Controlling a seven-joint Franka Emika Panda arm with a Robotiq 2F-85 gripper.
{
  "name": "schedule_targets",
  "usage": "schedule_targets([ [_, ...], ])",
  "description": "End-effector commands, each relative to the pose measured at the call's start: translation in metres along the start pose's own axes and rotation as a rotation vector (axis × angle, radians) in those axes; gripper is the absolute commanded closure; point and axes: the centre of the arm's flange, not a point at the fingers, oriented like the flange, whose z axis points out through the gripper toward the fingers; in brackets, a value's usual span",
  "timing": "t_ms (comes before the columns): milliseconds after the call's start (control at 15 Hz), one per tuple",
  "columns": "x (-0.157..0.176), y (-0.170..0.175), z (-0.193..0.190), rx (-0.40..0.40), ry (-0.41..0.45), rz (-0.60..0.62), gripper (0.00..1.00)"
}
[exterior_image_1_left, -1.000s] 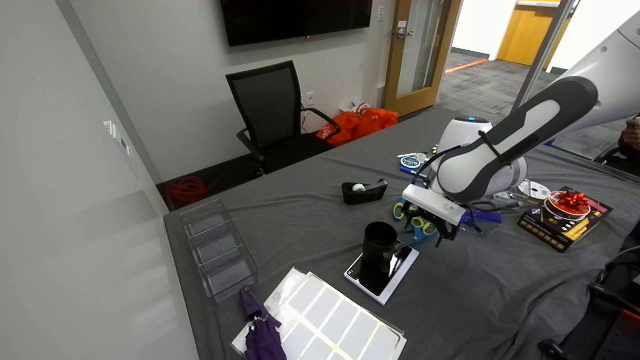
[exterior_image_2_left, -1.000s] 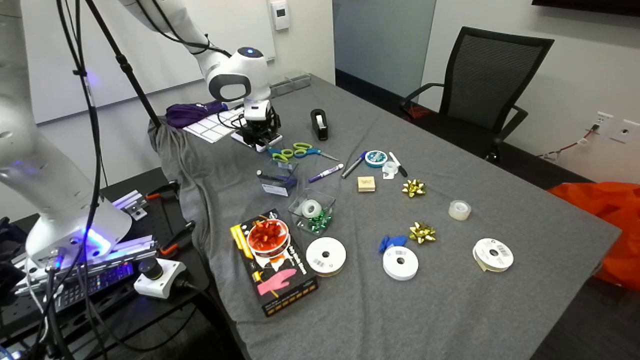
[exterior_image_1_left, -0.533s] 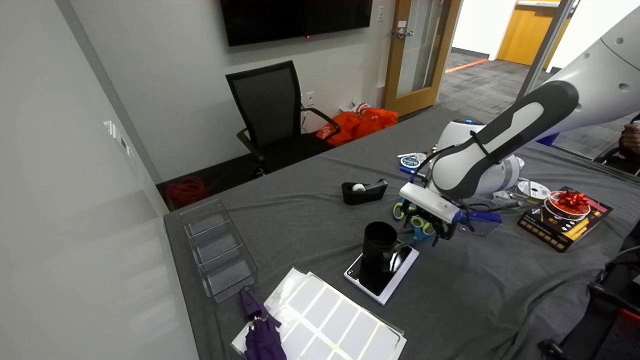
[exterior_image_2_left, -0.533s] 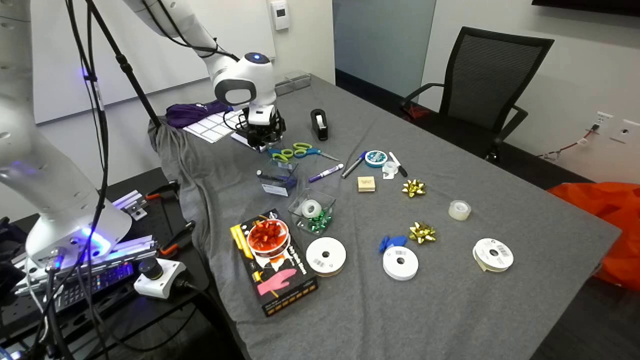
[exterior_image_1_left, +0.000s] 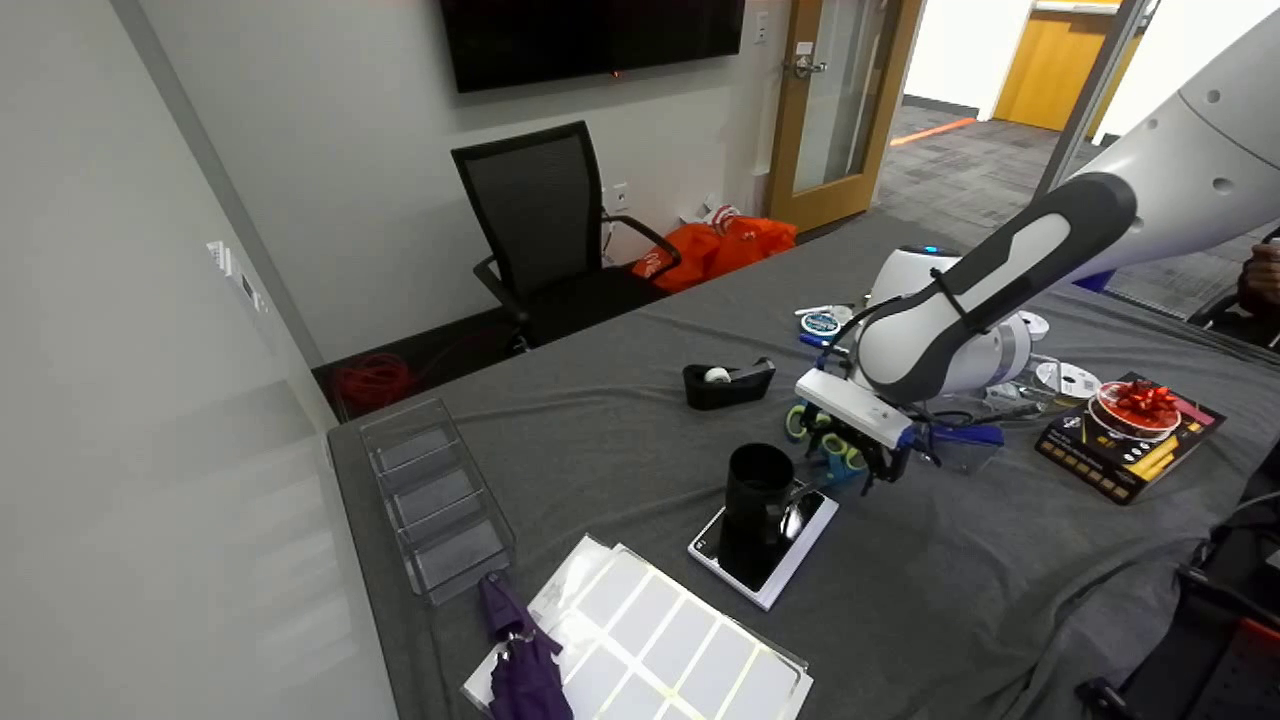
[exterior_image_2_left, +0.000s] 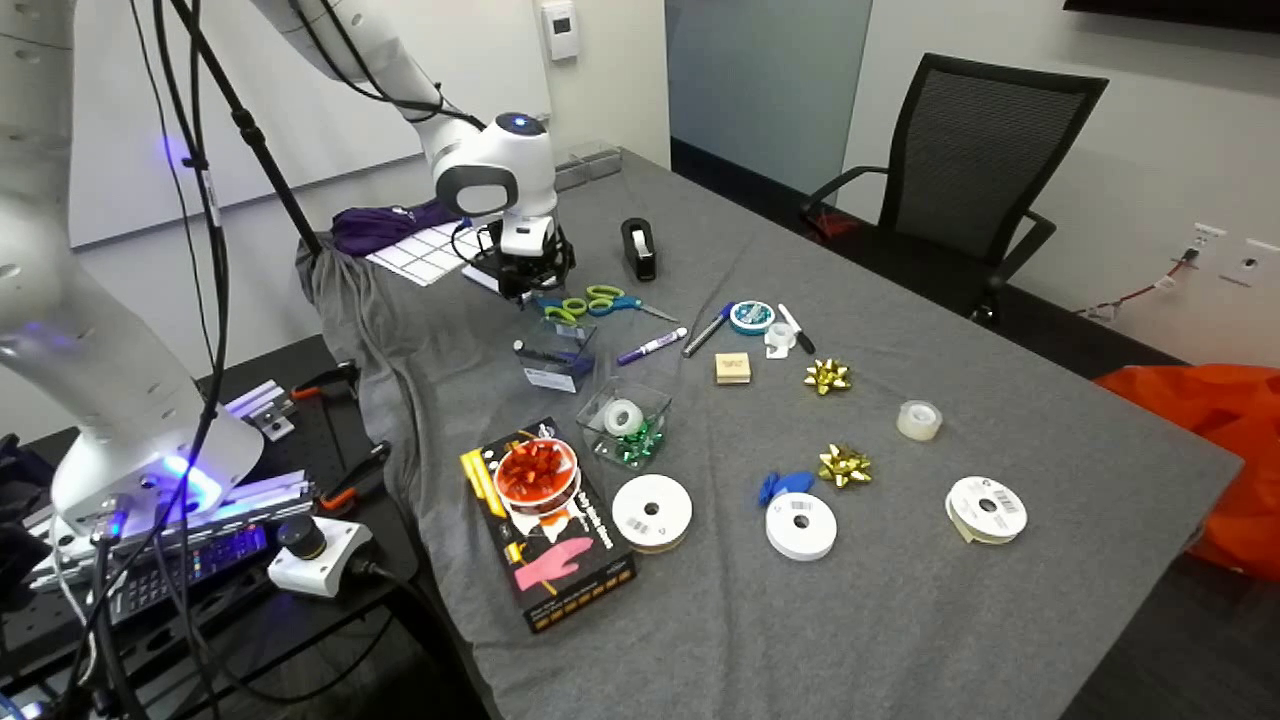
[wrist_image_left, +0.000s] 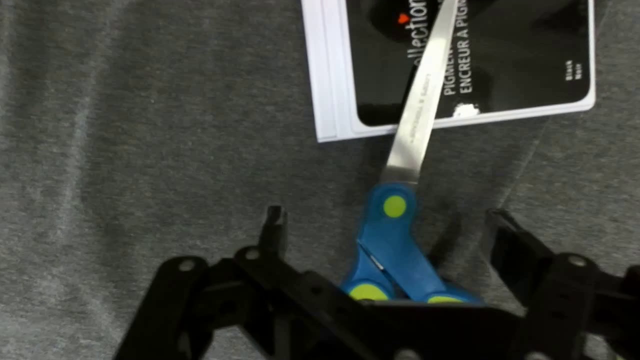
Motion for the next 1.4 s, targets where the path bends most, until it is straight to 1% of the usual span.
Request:
schedule_targets([
  [0,0.006,-0.006,0.001,0.001,-0.028,0.025,0.28],
  [67,0.006,-0.006,0.001,0.003,-0.029,0.028,0.33],
  [133,0.006,-0.006,0.0,0.005,-0.029,0.03,0.42],
  [533,0.008,-0.007,0.002,0.006,-0.028,0.037,0.85],
  [667,0.008,-0.007,0.003,0.004,-0.027,0.037,0.97],
  [733,0.008,-0.007,0.002,0.005,-0.028,0.038,0.94],
  [800,0.008,-0.007,0.002,0.004,-0.028,0.038,0.94],
  [1133,0.007,-0.007,-0.005,0.001,-0.038,0.033,0.94],
  [1333,0.005,-0.007,-0.016,-0.009,-0.054,0.027,0.94],
])
